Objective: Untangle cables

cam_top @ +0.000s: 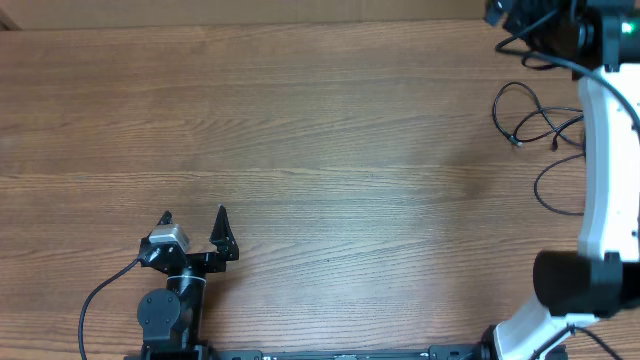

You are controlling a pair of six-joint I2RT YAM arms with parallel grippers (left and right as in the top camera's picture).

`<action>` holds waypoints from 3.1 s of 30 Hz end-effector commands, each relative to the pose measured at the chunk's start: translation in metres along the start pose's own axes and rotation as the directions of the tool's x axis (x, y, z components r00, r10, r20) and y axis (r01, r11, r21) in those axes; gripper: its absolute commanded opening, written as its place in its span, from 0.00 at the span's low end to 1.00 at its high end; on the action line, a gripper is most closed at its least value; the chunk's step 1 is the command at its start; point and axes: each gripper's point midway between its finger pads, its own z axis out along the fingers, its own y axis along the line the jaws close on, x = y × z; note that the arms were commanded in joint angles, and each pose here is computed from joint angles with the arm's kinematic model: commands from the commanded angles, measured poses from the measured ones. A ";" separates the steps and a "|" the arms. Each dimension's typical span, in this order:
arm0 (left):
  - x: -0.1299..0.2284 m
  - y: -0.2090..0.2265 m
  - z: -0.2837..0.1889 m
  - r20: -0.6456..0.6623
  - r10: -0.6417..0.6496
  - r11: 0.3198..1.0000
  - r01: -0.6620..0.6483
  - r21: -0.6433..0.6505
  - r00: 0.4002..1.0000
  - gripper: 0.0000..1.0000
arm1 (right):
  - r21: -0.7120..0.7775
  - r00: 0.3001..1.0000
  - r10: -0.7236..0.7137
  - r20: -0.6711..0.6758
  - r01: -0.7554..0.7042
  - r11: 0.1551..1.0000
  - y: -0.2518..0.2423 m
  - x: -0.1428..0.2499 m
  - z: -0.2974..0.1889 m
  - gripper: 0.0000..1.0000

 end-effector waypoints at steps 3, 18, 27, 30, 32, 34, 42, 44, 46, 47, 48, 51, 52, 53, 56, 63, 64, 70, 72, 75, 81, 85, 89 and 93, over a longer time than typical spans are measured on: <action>-0.001 0.003 0.000 0.009 0.020 1.000 -0.019 -0.016 1.000 1.00 | -0.060 0.986 -0.071 0.149 0.080 0.995 0.053 -0.005 -0.032 1.00; -0.001 0.003 0.000 0.009 0.019 1.000 -0.019 -0.016 1.000 0.99 | -0.188 0.938 -0.047 0.342 0.118 0.975 0.013 0.094 -0.026 1.00; -0.001 0.003 0.000 0.008 0.019 1.000 -0.019 -0.016 1.000 1.00 | -0.331 0.763 0.088 0.640 0.171 0.928 -0.029 0.136 -0.069 1.00; -0.001 0.003 0.000 0.009 0.020 1.000 -0.019 -0.016 1.000 1.00 | -0.345 0.712 0.119 0.692 0.181 0.921 -0.046 0.152 -0.079 1.00; -0.001 0.003 0.000 0.009 0.020 1.000 -0.019 -0.016 1.000 1.00 | -0.351 0.681 0.136 0.720 0.187 0.917 -0.056 0.161 -0.085 1.00; -0.001 0.003 0.000 0.008 0.019 1.000 -0.019 -0.016 1.000 1.00 | -0.352 0.651 0.150 0.744 0.191 0.916 -0.067 0.170 -0.090 1.00; -0.001 0.003 0.000 0.008 0.019 1.000 -0.019 -0.016 1.000 1.00 | -0.311 0.658 0.135 0.741 0.158 0.937 -0.101 0.205 -0.082 1.00; -0.001 0.003 0.000 0.009 0.020 1.000 -0.019 -0.016 1.000 1.00 | -0.300 0.671 0.127 0.731 0.148 0.943 -0.105 0.208 -0.080 1.00; -0.001 0.003 0.000 0.009 0.020 1.000 -0.019 -0.016 1.000 1.00 | -0.287 0.682 0.119 0.721 0.137 0.948 -0.109 0.211 -0.078 1.00; -0.001 0.003 0.000 0.008 0.019 1.000 -0.019 -0.016 1.000 1.00 | -0.278 0.689 0.115 0.715 0.130 0.952 -0.112 0.213 -0.076 1.00; -0.001 0.003 0.000 0.008 0.019 1.000 -0.019 -0.016 1.000 1.00 | -0.271 0.693 0.112 0.712 0.125 0.954 -0.115 0.215 -0.076 1.00; -0.001 0.003 0.000 0.009 0.019 1.000 -0.019 -0.016 1.000 1.00 | -0.243 0.717 0.098 0.690 0.103 0.965 -0.124 0.222 -0.071 1.00; -0.001 0.003 0.000 0.008 0.019 1.000 -0.019 -0.016 1.000 1.00 | -0.231 0.727 0.093 0.681 0.093 0.968 -0.128 0.225 -0.069 1.00; -0.001 0.003 0.000 0.008 0.019 1.000 -0.019 -0.016 1.000 1.00 | -0.220 0.735 0.088 0.672 0.084 0.972 -0.132 0.228 -0.067 1.00; -0.001 0.003 0.000 0.009 0.019 1.000 -0.019 -0.016 1.000 1.00 | -0.189 0.763 0.076 0.642 0.062 0.980 -0.142 0.237 -0.060 1.00; -0.001 0.003 0.000 0.008 0.019 1.000 -0.019 -0.016 1.000 1.00 | -0.136 0.792 -0.037 0.609 0.150 0.979 -0.145 0.256 -0.058 1.00; -0.001 0.003 0.000 0.009 0.020 1.000 -0.019 -0.016 1.000 1.00 | -0.131 0.779 -0.073 0.622 0.196 0.972 -0.140 0.256 -0.061 1.00; -0.001 0.003 0.000 0.009 0.020 1.000 -0.019 -0.016 1.000 1.00 | -0.088 0.732 -0.238 0.639 0.376 0.922 -0.126 0.260 -0.064 1.00; -0.001 0.003 0.000 0.009 0.019 1.000 -0.019 -0.016 1.000 1.00 | -0.066 0.708 -0.292 0.643 0.431 0.900 -0.123 0.262 -0.064 1.00; -0.001 0.003 0.000 0.009 0.020 1.000 -0.019 -0.016 1.000 1.00 | -0.052 0.699 -0.311 0.644 0.446 0.894 -0.123 0.262 -0.064 1.00; -0.001 0.003 0.000 0.009 0.020 1.000 -0.019 -0.016 1.000 0.99 | -0.039 0.697 -0.313 0.645 0.439 0.898 -0.125 0.260 -0.064 1.00; -0.001 0.003 0.000 0.009 0.020 1.000 -0.019 -0.016 1.000 1.00 | -0.039 0.697 -0.313 0.646 0.439 0.898 -0.125 0.260 -0.064 1.00; -0.001 0.003 0.000 0.009 0.020 1.000 -0.019 -0.016 1.000 1.00 | -0.039 0.697 -0.313 0.646 0.439 0.897 -0.125 0.260 -0.064 1.00; -0.001 0.003 0.000 0.008 0.019 1.000 -0.019 -0.016 1.000 1.00 | -0.039 0.697 -0.313 0.646 0.439 0.897 -0.125 0.260 -0.064 1.00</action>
